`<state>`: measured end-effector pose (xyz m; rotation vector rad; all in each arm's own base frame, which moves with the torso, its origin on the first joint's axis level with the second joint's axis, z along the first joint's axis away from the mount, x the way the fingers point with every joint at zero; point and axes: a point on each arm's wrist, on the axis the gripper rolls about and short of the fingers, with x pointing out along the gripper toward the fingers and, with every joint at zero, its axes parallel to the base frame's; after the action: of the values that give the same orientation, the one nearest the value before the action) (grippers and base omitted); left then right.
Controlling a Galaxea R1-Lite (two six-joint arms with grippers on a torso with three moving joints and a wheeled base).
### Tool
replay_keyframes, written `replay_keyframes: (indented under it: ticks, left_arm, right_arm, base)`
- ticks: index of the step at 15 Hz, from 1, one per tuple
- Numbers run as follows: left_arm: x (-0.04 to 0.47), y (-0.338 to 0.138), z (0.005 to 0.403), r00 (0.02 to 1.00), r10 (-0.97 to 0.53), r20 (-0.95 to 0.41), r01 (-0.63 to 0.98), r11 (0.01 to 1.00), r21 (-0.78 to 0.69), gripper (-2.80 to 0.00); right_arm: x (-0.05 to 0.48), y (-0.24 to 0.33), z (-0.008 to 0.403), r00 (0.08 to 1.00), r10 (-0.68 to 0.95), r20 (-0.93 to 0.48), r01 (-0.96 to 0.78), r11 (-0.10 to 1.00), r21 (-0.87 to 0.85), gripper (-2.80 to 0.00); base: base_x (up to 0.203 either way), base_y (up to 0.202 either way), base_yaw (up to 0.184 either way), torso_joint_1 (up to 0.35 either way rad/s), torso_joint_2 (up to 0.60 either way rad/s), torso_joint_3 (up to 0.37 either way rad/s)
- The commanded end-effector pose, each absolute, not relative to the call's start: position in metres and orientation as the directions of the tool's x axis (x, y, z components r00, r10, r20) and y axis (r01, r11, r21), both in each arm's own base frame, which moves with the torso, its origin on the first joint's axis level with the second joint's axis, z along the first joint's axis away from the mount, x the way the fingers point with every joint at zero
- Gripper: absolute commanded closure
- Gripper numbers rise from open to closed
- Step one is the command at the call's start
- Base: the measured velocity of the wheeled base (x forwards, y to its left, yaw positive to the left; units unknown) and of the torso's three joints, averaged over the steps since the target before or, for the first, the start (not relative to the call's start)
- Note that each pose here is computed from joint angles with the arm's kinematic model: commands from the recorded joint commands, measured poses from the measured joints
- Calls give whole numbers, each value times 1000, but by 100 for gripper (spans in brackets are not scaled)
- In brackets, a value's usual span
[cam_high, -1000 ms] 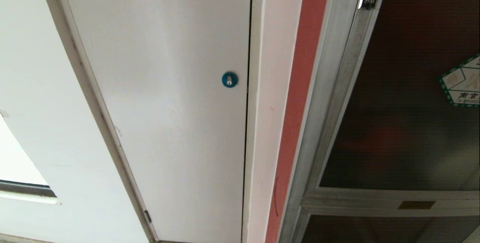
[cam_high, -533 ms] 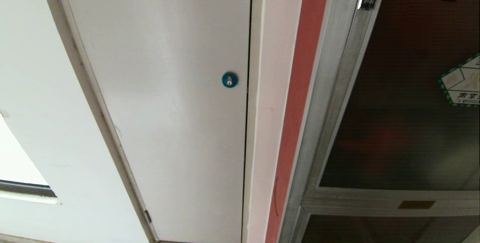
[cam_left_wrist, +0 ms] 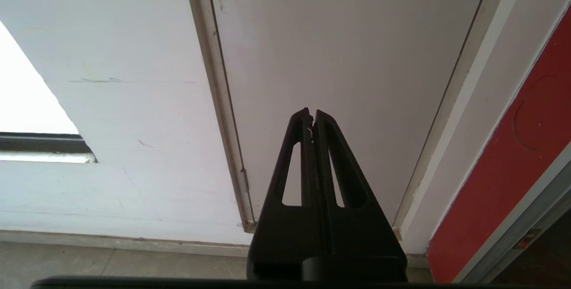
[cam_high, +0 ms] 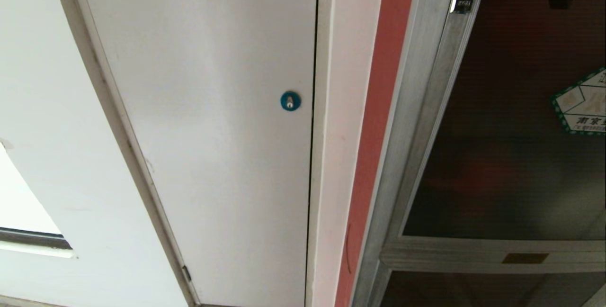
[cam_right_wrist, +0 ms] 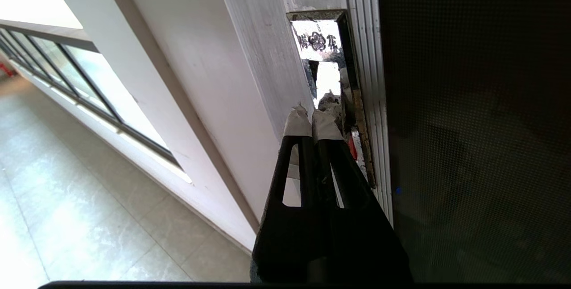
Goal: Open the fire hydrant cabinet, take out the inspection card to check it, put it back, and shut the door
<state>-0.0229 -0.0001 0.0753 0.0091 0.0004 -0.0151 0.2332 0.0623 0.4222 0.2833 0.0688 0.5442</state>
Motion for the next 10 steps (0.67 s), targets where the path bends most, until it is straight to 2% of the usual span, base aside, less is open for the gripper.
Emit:
replay_keyframes:
  ticks: [1,10]
  left_arm:
    - [-23,0,75,1000,-15,-2,15,1000,9,0]
    - [-23,0,75,1000,-15,-2,15,1000,9,0]
  right_arm:
    - [238,63,419,855,518,-4,-495,819,290,0]
    - [253,61,408,864,502,-42,-468,830,303,0]
  base:
    - [0,0,0,0,0,0]
    - [0,0,0,0,0,0]
